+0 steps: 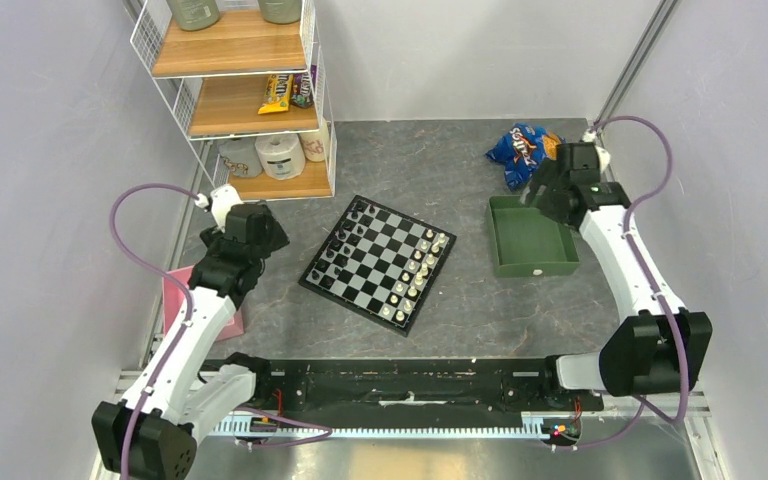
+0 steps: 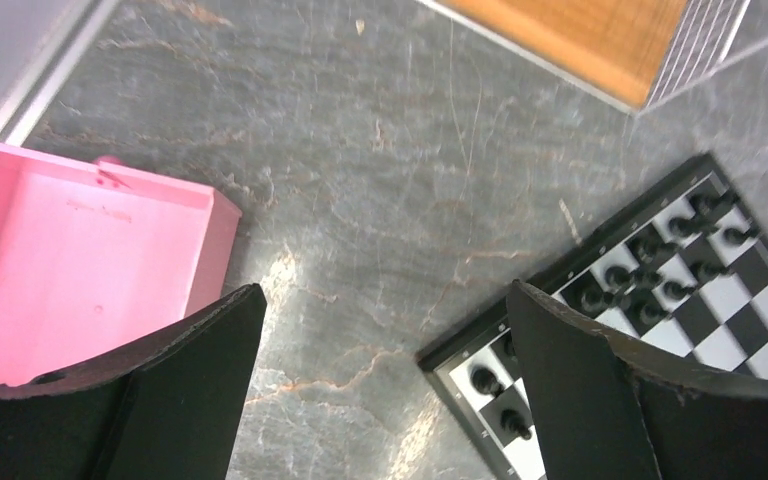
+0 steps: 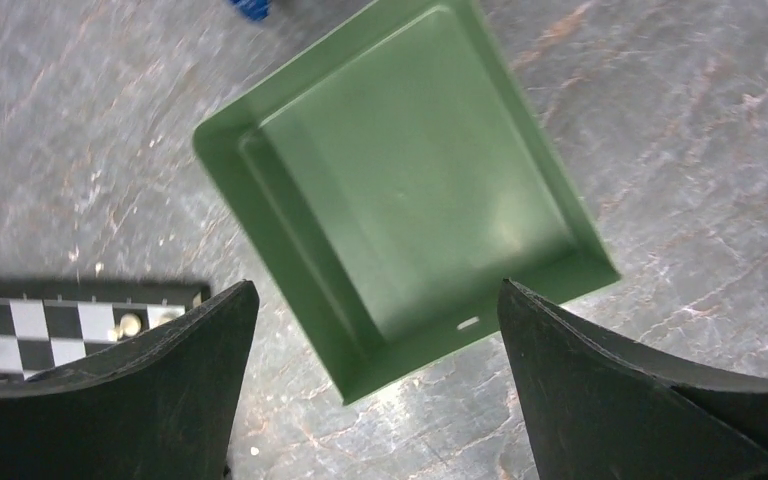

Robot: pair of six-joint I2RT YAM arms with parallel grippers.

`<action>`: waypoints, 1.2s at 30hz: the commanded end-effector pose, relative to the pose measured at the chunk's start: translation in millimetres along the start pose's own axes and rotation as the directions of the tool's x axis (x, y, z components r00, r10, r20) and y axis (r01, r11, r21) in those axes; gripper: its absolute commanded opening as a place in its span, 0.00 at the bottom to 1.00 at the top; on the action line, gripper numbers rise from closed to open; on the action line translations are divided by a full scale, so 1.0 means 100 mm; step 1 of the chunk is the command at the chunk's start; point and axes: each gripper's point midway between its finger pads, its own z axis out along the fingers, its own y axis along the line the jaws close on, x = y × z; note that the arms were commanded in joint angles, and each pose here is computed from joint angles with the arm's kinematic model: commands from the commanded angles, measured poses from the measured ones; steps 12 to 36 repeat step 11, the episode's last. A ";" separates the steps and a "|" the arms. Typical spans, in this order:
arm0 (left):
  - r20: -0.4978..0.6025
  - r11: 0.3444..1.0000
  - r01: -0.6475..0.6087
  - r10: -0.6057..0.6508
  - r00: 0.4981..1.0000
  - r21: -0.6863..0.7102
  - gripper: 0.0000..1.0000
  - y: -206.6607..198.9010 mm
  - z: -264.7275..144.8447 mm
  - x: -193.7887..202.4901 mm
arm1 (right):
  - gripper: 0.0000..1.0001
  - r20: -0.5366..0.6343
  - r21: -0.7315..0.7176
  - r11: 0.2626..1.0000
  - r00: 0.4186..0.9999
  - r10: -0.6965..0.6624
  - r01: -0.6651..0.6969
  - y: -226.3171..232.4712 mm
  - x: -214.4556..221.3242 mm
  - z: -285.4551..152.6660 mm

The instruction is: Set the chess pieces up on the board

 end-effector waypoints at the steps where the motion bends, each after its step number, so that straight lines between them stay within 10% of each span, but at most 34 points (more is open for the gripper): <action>1: 0.155 0.987 0.148 -0.137 0.978 -0.058 0.99 0.03 -0.13 -0.53 | 0.97 0.046 -0.090 0.990 0.992 0.117 -0.113 -0.02 -0.31 -0.17; 36: 0.207 0.994 0.102 -0.090 0.974 -0.049 0.99 0.00 -0.13 -0.69 | 0.97 0.066 -0.177 0.980 0.993 0.100 -0.087 0.07 -0.32 -0.36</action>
